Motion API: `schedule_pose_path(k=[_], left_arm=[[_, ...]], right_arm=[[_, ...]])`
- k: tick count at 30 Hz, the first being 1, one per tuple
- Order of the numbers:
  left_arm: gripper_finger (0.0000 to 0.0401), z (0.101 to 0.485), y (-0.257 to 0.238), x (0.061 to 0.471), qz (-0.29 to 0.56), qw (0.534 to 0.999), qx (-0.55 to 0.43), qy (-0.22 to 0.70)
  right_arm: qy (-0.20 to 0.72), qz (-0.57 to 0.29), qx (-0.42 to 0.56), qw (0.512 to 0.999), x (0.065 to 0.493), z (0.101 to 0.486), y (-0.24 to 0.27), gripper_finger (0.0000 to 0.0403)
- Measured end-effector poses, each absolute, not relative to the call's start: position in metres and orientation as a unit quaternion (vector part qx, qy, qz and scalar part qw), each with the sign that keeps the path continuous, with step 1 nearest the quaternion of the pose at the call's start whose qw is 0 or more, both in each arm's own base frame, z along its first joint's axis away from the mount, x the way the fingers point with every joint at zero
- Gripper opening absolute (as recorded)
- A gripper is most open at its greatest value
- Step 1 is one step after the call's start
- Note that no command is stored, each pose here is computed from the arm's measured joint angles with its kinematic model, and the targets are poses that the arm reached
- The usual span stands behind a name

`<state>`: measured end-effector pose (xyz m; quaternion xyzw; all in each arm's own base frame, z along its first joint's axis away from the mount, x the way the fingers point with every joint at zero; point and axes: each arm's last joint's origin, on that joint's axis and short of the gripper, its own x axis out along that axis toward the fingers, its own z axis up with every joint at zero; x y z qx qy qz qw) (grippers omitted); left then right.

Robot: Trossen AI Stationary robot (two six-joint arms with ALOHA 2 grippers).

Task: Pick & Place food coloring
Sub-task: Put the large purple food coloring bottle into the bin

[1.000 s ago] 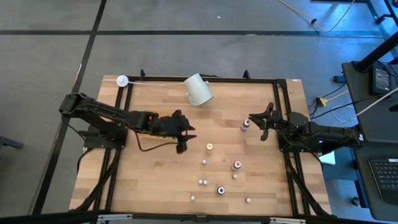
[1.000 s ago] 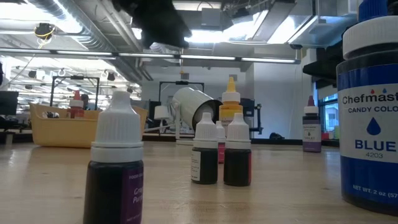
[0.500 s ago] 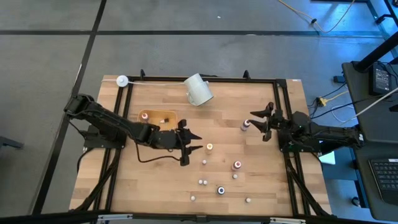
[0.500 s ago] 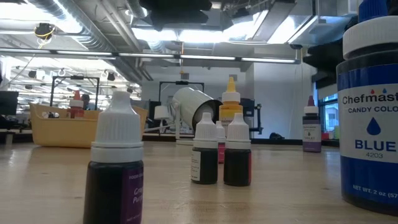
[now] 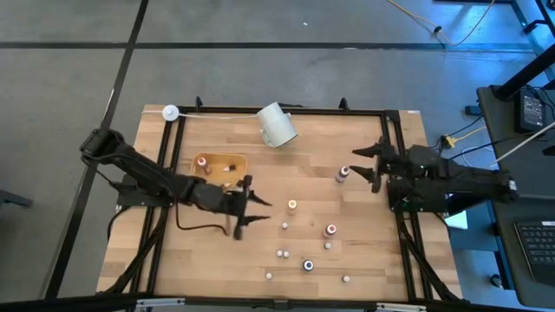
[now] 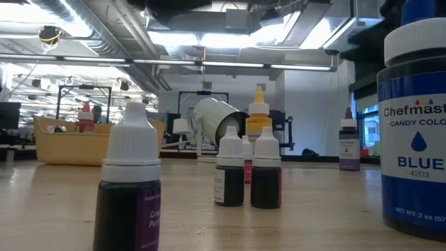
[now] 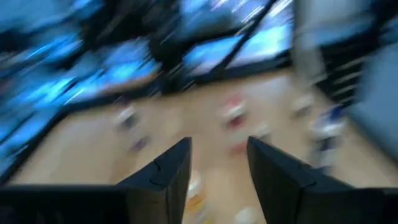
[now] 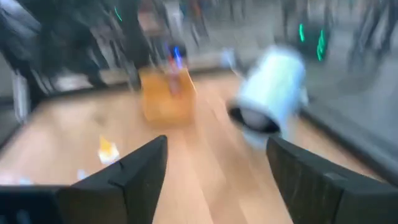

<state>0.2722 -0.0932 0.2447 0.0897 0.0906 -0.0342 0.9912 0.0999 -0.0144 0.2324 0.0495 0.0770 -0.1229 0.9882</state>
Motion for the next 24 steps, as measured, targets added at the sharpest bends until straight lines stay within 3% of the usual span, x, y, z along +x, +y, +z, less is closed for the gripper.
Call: schedule_pose_path(k=[5, 13, 24], left_arm=[[0.0149, 0.239, -0.070, 0.256, -0.135, 0.990, 0.049, 0.001], [0.0152, 0.234, -0.046, 0.242, -0.089, 0.996, -0.018, -0.006], [0.0150, 0.232, -0.046, 0.242, -0.089, 0.996, 0.010, -0.001]], right_arm=[[0.222, -0.156, 0.091, 0.958, 0.112, 0.239, -0.017, 0.0270], [0.333, -0.176, 0.120, 0.919, 0.143, 0.220, -0.020, 0.0269], [0.420, -0.218, 0.100, 0.875, 0.165, 0.191, -0.024, 0.0269]])
